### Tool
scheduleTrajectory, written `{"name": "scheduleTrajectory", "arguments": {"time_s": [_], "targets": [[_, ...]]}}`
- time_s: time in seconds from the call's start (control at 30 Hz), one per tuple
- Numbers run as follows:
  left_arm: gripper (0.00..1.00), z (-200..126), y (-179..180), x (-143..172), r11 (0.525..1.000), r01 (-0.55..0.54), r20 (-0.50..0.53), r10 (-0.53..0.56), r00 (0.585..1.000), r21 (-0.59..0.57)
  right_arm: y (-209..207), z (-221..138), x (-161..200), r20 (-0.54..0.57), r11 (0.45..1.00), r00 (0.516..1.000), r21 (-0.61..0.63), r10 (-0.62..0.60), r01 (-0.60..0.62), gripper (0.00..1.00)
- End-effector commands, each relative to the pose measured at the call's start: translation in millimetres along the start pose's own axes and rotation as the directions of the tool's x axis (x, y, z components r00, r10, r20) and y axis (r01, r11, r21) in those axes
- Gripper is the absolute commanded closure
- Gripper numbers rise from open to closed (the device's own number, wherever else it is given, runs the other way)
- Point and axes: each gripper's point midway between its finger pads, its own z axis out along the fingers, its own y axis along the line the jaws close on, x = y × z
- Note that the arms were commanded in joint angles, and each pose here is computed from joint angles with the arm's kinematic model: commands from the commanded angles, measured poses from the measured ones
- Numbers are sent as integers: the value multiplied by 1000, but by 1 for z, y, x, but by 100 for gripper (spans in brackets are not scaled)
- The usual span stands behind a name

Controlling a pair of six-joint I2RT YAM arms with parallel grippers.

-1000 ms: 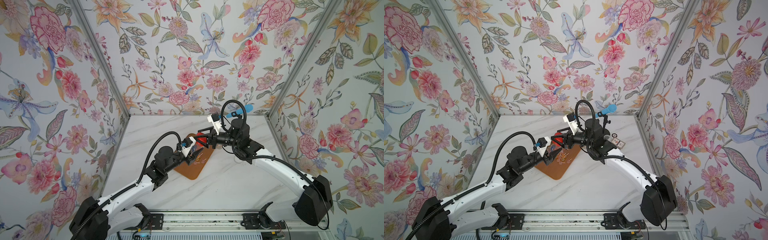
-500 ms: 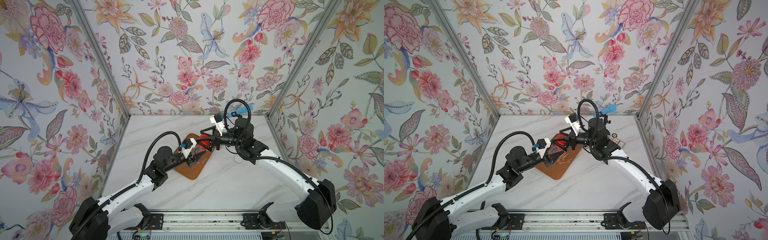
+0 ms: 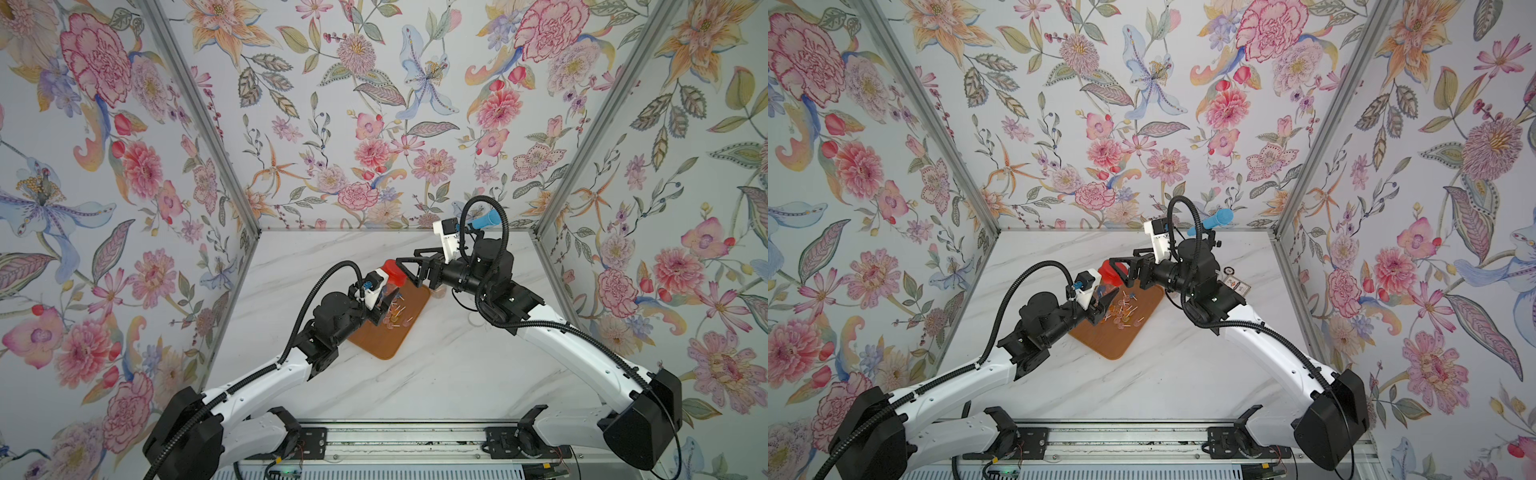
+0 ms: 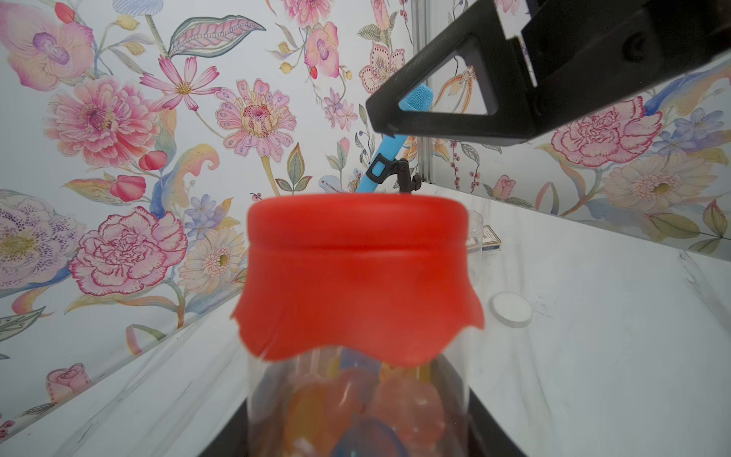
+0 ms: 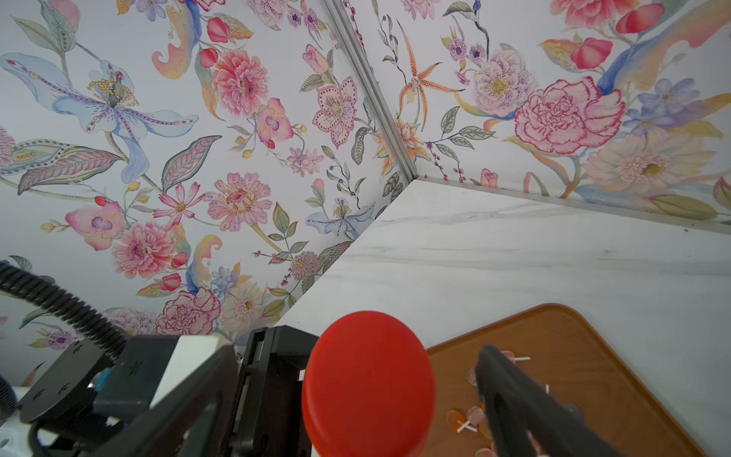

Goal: Pour the candies out of the jar
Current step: Unscrew the lid from the jar.

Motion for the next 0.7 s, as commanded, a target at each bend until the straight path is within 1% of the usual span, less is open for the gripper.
{"name": "scheduleTrajectory", "arguments": {"time_s": [0.0, 0.13, 0.37, 0.47, 0.67], "targets": [[100, 2, 4, -20, 999, -22, 48, 24, 999, -44, -7, 14, 1, 10, 999, 1000, 45, 23, -23, 6], [100, 2, 0, -24, 999, -32, 55, 34, 998, -42, -11, 27, 9, -22, 997, 999, 65, 40, -39, 8], [100, 3, -3, -25, 998, -39, 57, 42, 998, -39, -9, 37, 17, -40, 997, 997, 41, 65, -63, 15], [100, 3, -3, -23, 998, -43, 49, 45, 998, -42, -9, 38, 19, -43, 997, 996, 39, 73, -71, 24], [100, 2, 0, -24, 998, -41, 50, 43, 998, -54, -6, 40, 21, -60, 997, 995, 15, 78, -77, 37]]}}
